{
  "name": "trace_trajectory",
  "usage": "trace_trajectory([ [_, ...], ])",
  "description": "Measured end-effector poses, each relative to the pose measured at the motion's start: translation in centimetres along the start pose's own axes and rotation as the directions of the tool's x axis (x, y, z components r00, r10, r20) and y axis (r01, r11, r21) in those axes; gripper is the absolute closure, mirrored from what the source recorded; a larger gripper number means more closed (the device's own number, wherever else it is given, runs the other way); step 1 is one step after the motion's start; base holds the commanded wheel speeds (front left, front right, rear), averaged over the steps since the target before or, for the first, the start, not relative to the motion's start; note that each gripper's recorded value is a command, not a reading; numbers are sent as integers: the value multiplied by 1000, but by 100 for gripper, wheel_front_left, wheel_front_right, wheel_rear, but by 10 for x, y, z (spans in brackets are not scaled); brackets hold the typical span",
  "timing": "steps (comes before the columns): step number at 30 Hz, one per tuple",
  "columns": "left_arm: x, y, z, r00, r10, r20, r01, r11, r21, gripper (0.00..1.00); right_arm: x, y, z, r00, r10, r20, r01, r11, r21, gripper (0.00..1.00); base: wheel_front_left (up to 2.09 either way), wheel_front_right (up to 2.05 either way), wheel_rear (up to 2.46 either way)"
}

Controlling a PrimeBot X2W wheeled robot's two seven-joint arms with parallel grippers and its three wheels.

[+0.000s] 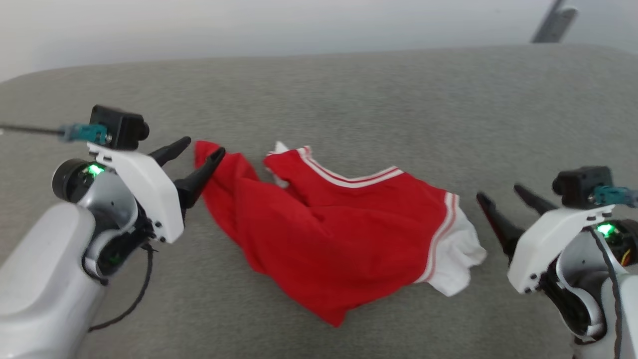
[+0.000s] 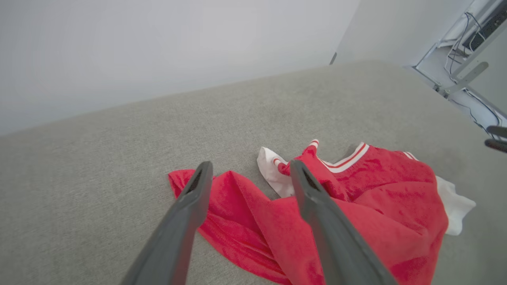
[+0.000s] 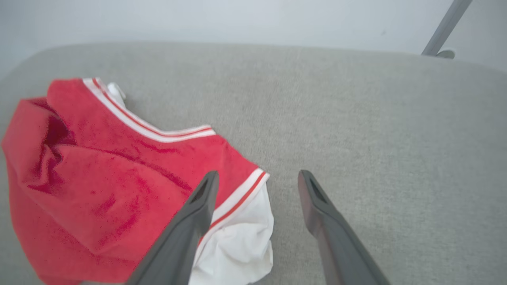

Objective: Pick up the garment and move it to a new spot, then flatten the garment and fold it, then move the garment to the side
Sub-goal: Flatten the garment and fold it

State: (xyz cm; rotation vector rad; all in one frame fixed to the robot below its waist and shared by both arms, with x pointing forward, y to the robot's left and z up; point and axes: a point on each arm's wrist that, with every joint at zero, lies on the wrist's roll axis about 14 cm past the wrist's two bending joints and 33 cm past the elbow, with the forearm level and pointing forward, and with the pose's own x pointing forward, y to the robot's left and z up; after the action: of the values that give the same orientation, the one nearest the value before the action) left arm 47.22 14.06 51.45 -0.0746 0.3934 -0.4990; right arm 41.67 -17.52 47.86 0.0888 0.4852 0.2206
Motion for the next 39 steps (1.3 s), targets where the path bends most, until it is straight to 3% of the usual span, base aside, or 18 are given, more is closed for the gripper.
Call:
trace_trajectory([
  [4,25,-4,-14,988,-30,-154,32,999,12,0,-12,-7,29,980,-52,194,49,999,17,0,0,0,0],
  [11,57,-8,-59,907,-39,-420,54,998,24,0,-39,-36,64,862,-194,468,166,981,100,0,0,0,0],
  [18,62,2,-122,741,43,-670,6,998,70,0,-52,-54,60,810,-265,523,231,964,130,0,0,0,0],
  [25,72,4,-136,698,57,-713,-2,997,78,0,-51,-58,52,808,-282,517,240,959,149,0,0,0,0],
  [26,72,4,-136,698,56,-714,0,997,79,100,-51,-58,53,807,-280,520,237,960,148,0,0,0,0],
  [32,64,3,-131,715,44,-698,-11,999,52,100,-48,-54,59,803,-267,534,227,964,140,0,0,0,0],
  [39,24,15,-112,744,78,-664,-60,997,49,100,-41,-36,68,813,-214,542,186,977,106,0,0,0,0],
])
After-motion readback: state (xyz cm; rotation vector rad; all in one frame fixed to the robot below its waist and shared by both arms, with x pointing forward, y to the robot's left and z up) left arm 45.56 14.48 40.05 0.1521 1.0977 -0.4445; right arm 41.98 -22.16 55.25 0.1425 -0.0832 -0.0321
